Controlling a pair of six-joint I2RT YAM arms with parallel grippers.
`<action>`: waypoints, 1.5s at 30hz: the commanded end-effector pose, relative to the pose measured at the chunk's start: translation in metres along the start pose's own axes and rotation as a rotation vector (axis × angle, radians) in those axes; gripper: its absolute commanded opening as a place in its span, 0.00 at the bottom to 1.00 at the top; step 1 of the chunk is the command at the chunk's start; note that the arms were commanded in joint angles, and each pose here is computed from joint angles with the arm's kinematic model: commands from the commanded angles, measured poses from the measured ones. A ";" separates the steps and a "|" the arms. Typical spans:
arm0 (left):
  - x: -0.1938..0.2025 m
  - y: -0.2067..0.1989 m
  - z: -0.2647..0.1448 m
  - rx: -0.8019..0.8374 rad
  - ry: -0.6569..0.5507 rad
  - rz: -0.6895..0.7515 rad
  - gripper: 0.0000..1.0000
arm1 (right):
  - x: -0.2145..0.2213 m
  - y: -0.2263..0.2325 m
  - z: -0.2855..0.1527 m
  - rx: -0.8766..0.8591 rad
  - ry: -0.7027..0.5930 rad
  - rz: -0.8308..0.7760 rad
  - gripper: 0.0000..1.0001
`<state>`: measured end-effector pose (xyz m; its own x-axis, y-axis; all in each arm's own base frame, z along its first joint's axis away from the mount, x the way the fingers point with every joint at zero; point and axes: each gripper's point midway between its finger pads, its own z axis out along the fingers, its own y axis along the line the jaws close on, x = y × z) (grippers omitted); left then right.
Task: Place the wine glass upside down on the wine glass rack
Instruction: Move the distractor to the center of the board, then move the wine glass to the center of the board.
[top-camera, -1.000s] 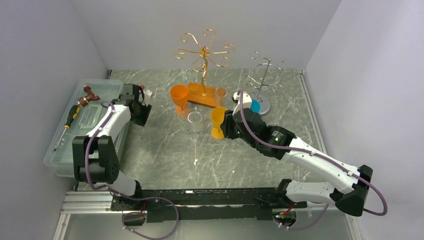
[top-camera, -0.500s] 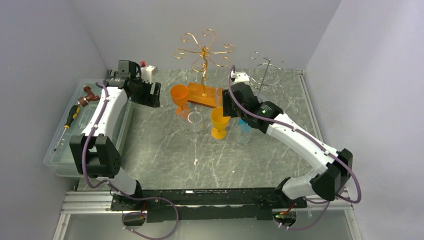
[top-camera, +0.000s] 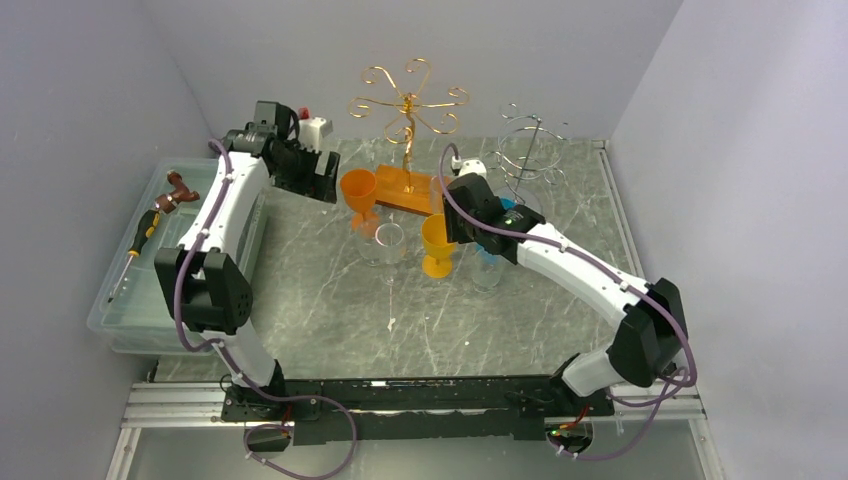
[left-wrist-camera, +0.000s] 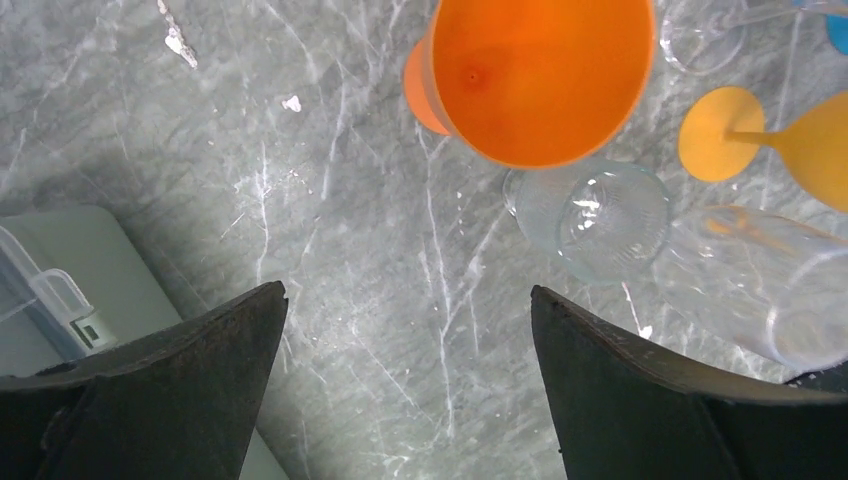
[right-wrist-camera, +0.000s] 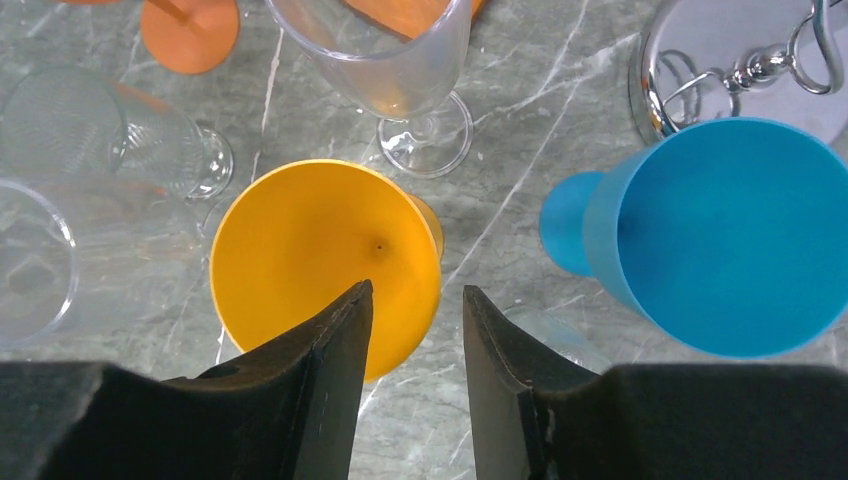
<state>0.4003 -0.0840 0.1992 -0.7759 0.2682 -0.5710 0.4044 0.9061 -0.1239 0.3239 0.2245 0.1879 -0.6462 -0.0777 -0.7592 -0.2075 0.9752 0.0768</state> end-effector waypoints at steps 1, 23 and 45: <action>-0.023 -0.018 -0.039 0.045 -0.070 0.003 0.99 | -0.020 0.005 -0.001 -0.021 -0.050 0.008 0.41; -0.055 -0.034 -0.051 0.138 -0.130 -0.039 0.92 | -0.040 0.007 -0.034 -0.102 -0.019 0.018 0.51; 0.003 -0.051 -0.063 0.184 -0.006 -0.018 0.97 | 0.014 0.007 0.021 -0.067 0.060 0.000 0.21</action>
<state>0.3594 -0.1048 0.2404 -0.8061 0.2345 -0.5434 0.4337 0.8587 -0.2729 0.3192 0.2279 0.1496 -0.7324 -0.1266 -0.6690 -0.2572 0.9612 0.0997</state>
